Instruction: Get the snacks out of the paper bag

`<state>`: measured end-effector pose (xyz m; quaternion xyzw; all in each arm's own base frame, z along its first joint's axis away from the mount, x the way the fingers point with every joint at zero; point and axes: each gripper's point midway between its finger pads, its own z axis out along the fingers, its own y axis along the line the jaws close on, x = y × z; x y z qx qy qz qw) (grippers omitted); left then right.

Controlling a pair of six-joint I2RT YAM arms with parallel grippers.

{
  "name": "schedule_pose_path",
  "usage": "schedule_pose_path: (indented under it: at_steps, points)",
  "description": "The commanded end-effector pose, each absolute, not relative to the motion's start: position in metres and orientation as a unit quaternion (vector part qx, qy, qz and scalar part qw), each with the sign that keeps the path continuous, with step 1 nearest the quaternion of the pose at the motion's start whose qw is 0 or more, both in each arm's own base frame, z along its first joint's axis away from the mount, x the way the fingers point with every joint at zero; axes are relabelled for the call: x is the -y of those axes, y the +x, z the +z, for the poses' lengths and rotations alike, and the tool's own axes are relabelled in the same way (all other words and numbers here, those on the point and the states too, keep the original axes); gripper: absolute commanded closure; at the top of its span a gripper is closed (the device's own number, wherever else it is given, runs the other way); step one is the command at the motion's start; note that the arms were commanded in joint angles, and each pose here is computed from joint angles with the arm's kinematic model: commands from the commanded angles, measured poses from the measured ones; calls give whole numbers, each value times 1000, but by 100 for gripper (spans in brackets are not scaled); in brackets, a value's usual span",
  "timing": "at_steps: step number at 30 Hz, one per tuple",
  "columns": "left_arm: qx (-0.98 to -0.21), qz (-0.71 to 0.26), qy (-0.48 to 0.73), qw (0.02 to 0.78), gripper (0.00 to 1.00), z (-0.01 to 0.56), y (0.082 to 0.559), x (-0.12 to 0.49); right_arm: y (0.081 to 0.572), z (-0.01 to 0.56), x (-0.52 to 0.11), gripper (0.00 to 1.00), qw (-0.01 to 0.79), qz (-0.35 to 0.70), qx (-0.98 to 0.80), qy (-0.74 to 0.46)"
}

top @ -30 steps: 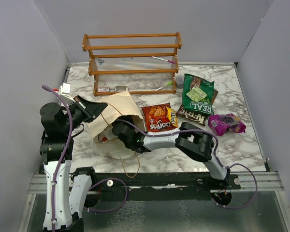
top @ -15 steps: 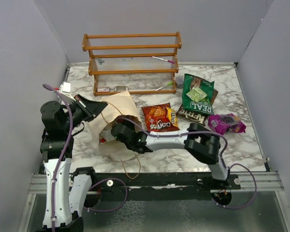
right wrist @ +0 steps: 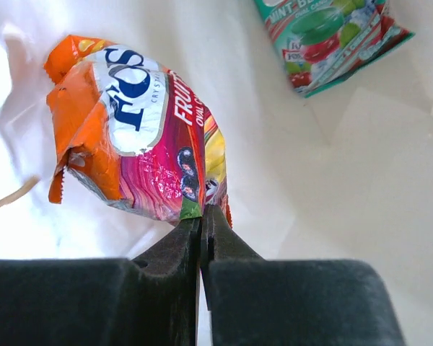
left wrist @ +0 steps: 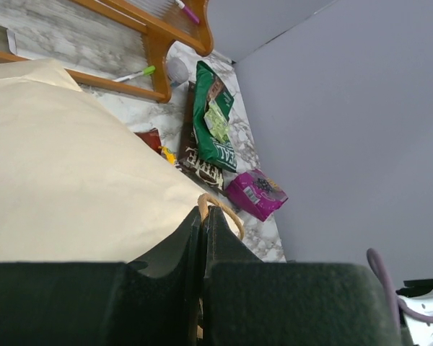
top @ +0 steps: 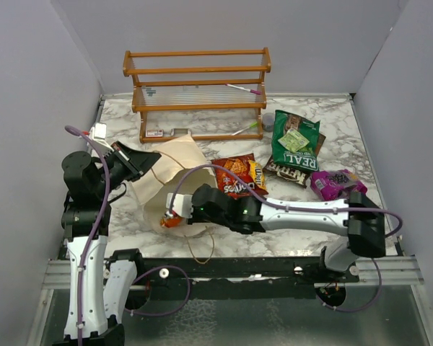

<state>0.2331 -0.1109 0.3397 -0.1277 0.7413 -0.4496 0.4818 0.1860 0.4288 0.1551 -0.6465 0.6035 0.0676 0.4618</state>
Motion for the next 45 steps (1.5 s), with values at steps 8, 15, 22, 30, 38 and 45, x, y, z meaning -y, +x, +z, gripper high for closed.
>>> schedule_pose_path:
  at_steps: [8,15,22,30,38,45]
  points:
    - [-738,-452,-118,487,100,337,231,113,128,228,-404,99,515,283,-589,-555]
    - [-739,-451,-120,485,100,335,231,112,109,351,-367,99,620,376,-498,-476]
    - [-739,-451,-123,485,100,333,231,112,111,424,-310,99,707,375,-448,-398]
    - [-741,-447,-122,486,100,334,230,111,178,388,-230,99,773,226,-553,-216]
    - [-741,-448,-126,483,100,331,232,111,218,309,-173,99,771,20,-627,-112]
    - [-739,-449,-126,486,100,336,230,111,244,217,-207,99,697,36,-699,-157]
